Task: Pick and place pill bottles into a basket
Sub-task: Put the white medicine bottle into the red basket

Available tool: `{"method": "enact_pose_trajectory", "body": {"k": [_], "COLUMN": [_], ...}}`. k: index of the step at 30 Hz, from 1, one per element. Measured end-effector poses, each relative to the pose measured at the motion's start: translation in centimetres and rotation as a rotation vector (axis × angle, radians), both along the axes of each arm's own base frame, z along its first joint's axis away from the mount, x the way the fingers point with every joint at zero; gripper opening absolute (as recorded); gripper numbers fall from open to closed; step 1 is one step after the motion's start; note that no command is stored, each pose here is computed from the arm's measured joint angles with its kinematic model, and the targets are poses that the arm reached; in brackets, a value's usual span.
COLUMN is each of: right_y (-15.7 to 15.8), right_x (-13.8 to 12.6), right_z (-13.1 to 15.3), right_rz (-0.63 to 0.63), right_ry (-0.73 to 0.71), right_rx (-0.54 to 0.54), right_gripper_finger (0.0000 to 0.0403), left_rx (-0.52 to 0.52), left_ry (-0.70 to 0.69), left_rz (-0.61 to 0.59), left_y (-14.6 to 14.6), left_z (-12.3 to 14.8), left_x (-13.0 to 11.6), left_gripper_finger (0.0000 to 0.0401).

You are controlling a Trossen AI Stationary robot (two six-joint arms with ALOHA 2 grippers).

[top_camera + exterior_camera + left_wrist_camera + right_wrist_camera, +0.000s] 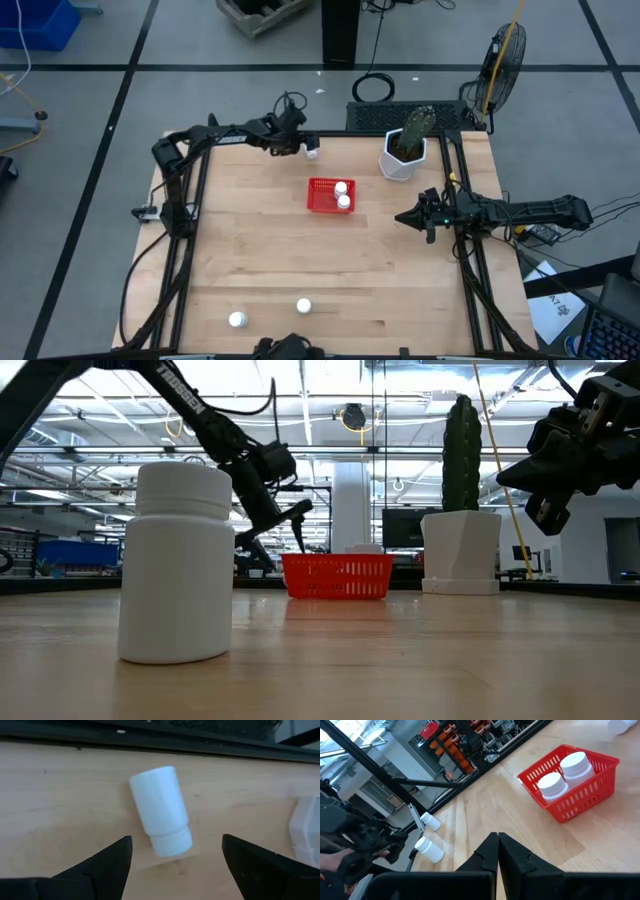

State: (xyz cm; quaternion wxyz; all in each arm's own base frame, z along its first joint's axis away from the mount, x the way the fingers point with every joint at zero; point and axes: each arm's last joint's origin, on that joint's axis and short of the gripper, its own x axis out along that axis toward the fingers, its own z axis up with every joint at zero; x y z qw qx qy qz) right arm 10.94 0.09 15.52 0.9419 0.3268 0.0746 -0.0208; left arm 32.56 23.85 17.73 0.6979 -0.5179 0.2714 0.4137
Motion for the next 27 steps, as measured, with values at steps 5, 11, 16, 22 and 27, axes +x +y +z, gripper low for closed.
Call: {"method": "enact_pose_trajectory", "body": {"k": [5, 11, 16, 22, 27], "right_y": [0.0, 0.0, 0.0, 0.0, 0.0], "right_x": [0.0, 0.0, 0.0, 0.0, 0.0], "right_z": [0.0, 0.0, 0.0, 0.0, 0.0], "right_rz": [0.000, 0.000, 0.000, 0.000, 0.000], "right_ry": [0.000, 0.000, 0.000, 0.000, 0.000], "right_rx": [0.000, 0.000, 0.000, 0.000, 0.000], "right_gripper_finger": [0.0004, 0.0004, 0.0004, 0.0004, 0.0004], "left_rx": [0.051, -0.046, -0.047, -0.078, -0.113], "left_ry": [0.049, 0.194, 0.198, 0.201, 0.262], "left_rz": [-0.062, -0.107, -0.115, -0.154, -0.155], "left_y": [1.9, 3.1, 3.8, 3.2, 2.7], "left_z": [2.3, 3.0, 2.9, 1.9, 0.5], "left_x": [2.3, 4.3, 6.3, 8.7, 9.0], "left_gripper_finger": [0.0315, 0.0315, 0.0315, 0.0315, 0.0315]}}
